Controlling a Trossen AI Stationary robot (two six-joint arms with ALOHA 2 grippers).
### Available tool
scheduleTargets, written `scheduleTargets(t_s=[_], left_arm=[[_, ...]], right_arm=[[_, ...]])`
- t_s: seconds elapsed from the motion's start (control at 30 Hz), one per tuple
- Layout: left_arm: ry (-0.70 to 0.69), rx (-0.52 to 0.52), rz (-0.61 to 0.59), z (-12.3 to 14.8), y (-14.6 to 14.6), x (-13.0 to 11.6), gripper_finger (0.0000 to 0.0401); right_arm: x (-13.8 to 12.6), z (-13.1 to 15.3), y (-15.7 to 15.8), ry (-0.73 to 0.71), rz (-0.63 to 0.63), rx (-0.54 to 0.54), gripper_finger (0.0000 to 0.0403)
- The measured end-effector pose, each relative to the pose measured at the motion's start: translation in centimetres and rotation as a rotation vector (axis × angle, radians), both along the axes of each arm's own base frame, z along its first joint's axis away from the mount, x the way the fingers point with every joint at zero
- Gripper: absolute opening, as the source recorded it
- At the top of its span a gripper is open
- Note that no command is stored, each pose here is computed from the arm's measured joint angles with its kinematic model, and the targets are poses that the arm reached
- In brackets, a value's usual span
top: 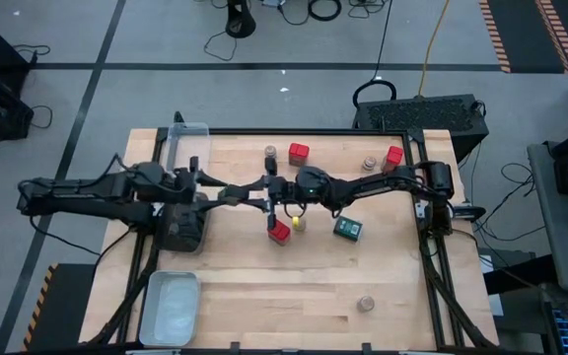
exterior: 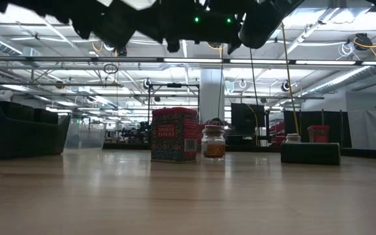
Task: Sort spices by type
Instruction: Put the black seasoning can into the black bin
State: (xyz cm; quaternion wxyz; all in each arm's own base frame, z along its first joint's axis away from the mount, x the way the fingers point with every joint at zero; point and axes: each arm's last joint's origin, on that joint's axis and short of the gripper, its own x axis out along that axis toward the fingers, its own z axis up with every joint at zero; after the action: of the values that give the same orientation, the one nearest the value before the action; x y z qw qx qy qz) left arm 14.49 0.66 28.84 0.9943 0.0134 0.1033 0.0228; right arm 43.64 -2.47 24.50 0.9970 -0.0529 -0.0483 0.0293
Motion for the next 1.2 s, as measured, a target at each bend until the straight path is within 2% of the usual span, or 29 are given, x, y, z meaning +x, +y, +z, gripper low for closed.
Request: scheduleTargets(t_s=[0.1,0.23,0.4,0.57,0.67,0.77,1.03,1.2], left_arm=[[0.010,0.000,0.000,2.4,0.0,-0.7,0.0252],[0.066,-0.003,0.002,5.5,0.0,-0.9,0.0257],[0.251,0.015,-0.009,6.6,0.1,2.3,0.0257],[0.457,0.044,-0.066,5.7,0.3,5.9,0.0257],[0.483,0.036,-0.124,5.7,0.3,7.4,0.0257],[0.484,0.033,-0.146,6.1,0.2,8.0,0.0258],[0.629,0.007,-0.135,3.9,0.5,9.6,0.0258],[0.669,0.014,-0.116,3.1,0.6,10.3,0.0258]], right_arm=[[0.0,-0.7,0.0,0.072,0.000,0.008,0.0098],[0.0,-1.2,0.0,0.127,0.007,0.030,0.0098],[0.0,-1.6,0.0,0.169,0.009,0.051,0.0099],[0.0,-1.7,0.1,0.181,0.031,0.052,0.0099],[0.0,-2.0,0.0,0.210,0.030,0.053,0.0099],[-0.1,-2.2,-0.1,0.228,0.029,0.047,0.0099],[-0.1,-2.2,-0.7,0.234,0.015,0.043,0.0100],[-0.2,-2.5,-0.8,0.259,0.010,0.026,0.0100]])
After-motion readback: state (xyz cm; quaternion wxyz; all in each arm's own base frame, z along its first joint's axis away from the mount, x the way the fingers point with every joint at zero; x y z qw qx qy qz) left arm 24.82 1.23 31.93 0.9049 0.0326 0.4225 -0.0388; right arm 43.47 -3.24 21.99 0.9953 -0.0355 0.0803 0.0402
